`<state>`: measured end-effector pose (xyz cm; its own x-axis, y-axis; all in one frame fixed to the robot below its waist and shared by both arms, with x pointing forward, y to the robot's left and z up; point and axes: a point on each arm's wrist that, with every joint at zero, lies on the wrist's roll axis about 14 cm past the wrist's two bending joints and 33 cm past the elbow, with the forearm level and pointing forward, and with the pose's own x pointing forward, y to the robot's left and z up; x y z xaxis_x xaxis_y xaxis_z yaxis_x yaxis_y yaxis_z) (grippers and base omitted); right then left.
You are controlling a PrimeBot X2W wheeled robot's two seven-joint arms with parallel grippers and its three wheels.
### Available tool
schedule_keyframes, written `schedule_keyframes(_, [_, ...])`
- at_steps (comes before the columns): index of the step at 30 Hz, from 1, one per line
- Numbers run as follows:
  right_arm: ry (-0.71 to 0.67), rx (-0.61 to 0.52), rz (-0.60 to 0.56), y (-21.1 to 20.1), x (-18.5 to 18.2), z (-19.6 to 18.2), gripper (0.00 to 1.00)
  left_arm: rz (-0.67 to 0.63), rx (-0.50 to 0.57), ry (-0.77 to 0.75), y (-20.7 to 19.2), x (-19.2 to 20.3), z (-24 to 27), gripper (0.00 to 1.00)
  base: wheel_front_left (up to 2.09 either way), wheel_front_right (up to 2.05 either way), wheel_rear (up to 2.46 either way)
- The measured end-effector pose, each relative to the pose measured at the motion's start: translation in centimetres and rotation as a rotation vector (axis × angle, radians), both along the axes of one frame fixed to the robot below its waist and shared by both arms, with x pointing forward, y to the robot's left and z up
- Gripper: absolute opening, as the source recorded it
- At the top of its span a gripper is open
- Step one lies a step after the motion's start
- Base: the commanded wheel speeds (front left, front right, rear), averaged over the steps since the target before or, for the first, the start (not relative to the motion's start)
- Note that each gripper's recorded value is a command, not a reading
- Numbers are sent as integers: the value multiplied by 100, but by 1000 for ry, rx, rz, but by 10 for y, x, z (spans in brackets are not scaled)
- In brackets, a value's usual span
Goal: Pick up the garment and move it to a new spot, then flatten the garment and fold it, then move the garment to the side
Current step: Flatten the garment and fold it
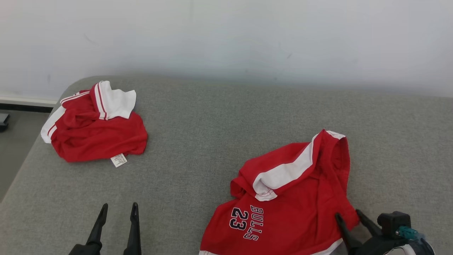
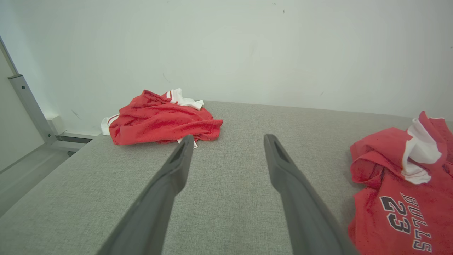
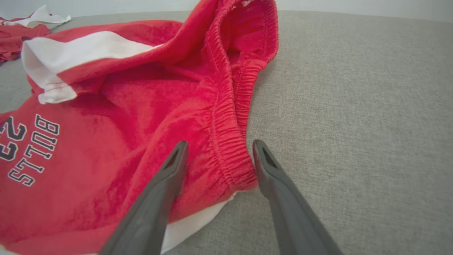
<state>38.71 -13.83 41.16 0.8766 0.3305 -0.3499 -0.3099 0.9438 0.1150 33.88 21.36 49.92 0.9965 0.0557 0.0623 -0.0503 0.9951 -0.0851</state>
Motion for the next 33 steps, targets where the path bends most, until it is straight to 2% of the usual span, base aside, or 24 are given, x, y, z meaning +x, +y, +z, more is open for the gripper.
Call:
schedule_keyframes(1, [16, -3, 9, 2, -1, -4, 0, 2, -1, 2, 1, -1, -1, 100, 0, 0, 0])
schedule_keyframes(5, [-20, 5, 13, 2, 5, 2, 0, 12, -4, 2, 3, -2, -1, 100, 0, 0, 0])
schedule_keyframes(12, [-53, 37, -17, -11, -8, 11, 0, -16, -14, -2, -7, 1, 0, 100, 0, 0, 0])
schedule_keyframes(17, [-10, 76, -69, -32, -43, 10, 0, -61, -26, -11, -22, 8, 2, 100, 0, 0, 0])
schedule_keyframes(21, [10, 110, -82, -33, -56, 16, 0, -72, -32, -9, -27, 11, 2, 100, 0, 0, 0])
schedule_keyframes(27, [4, 103, -55, -24, -49, 27, 0, -84, -34, -2, -31, 12, 0, 100, 0, 0, 0])
schedule_keyframes(33, [6, 68, -6, -10, -20, 29, 0, -62, -36, -2, -24, 8, 0, 100, 0, 0, 0])
